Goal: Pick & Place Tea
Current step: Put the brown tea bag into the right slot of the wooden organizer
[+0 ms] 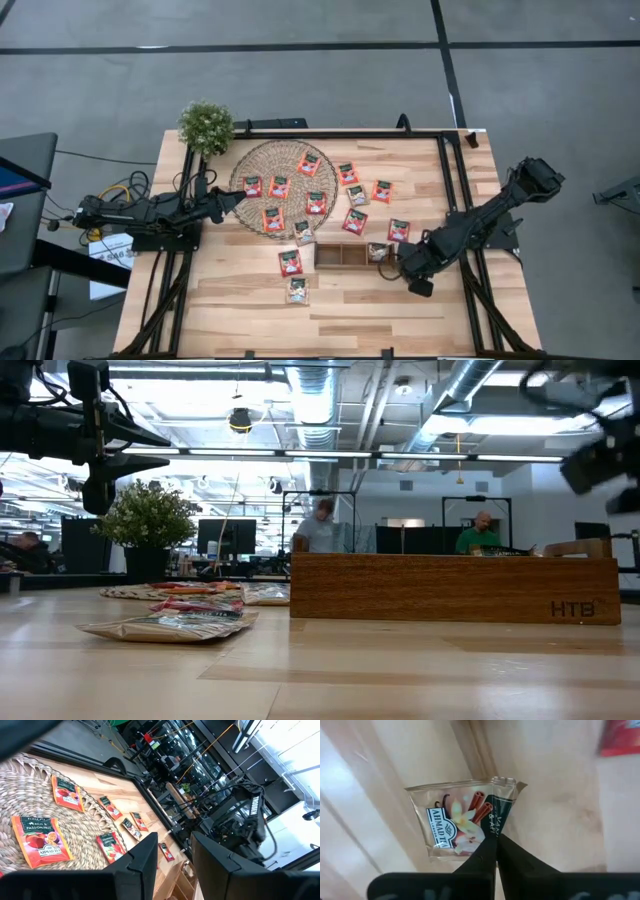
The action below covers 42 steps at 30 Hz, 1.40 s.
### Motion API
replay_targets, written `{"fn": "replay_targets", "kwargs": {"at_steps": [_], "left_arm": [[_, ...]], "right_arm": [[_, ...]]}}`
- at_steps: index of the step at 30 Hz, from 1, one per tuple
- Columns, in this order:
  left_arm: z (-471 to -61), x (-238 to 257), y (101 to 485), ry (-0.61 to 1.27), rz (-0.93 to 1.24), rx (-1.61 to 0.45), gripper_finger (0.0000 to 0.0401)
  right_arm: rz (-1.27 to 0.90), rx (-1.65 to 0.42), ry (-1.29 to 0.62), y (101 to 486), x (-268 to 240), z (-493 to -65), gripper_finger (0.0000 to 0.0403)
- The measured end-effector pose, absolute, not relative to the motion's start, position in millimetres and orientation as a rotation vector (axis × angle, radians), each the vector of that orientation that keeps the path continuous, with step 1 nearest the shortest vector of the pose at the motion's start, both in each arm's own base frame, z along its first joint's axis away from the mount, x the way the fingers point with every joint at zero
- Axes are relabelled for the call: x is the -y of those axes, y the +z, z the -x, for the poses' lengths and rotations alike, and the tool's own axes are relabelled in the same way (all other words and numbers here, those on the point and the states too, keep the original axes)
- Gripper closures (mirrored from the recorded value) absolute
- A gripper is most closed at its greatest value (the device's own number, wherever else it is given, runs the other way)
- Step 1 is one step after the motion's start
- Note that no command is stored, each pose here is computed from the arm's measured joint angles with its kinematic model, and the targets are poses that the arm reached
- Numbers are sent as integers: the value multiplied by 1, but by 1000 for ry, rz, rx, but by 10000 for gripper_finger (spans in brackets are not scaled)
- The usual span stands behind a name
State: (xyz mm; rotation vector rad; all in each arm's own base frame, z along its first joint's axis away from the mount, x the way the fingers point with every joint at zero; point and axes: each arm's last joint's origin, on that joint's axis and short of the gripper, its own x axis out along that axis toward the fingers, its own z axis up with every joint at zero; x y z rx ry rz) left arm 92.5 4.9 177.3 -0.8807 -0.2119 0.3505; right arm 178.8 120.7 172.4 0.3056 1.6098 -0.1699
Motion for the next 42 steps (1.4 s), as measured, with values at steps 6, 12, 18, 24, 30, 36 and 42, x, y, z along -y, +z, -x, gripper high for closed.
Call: {"fn": "replay_targets", "kwargs": {"at_steps": [6, 12, 18, 24, 30, 36, 42], "left_arm": [[-92, -5, 177, 350, 883, 212, 291], [-92, -5, 177, 350, 886, 213, 291], [-92, -5, 177, 349, 887, 213, 291], [-92, -5, 177, 349, 888, 214, 291], [-92, -5, 178, 347, 889, 217, 291], [-93, -5, 178, 346, 890, 218, 291], [-93, -5, 178, 346, 890, 218, 291]], "right_arm": [[-239, -1590, -257, 210, -141, -173, 402], [-210, -1508, -346, 249, -156, -169, 402], [-225, -1356, -390, 270, -157, -178, 403], [-53, -1442, -437, 267, -161, -208, 403], [213, -1451, -437, 258, -180, -252, 403], [415, -1384, -465, 252, -196, -281, 403], [516, -1434, -498, 222, -200, -297, 403]]}}
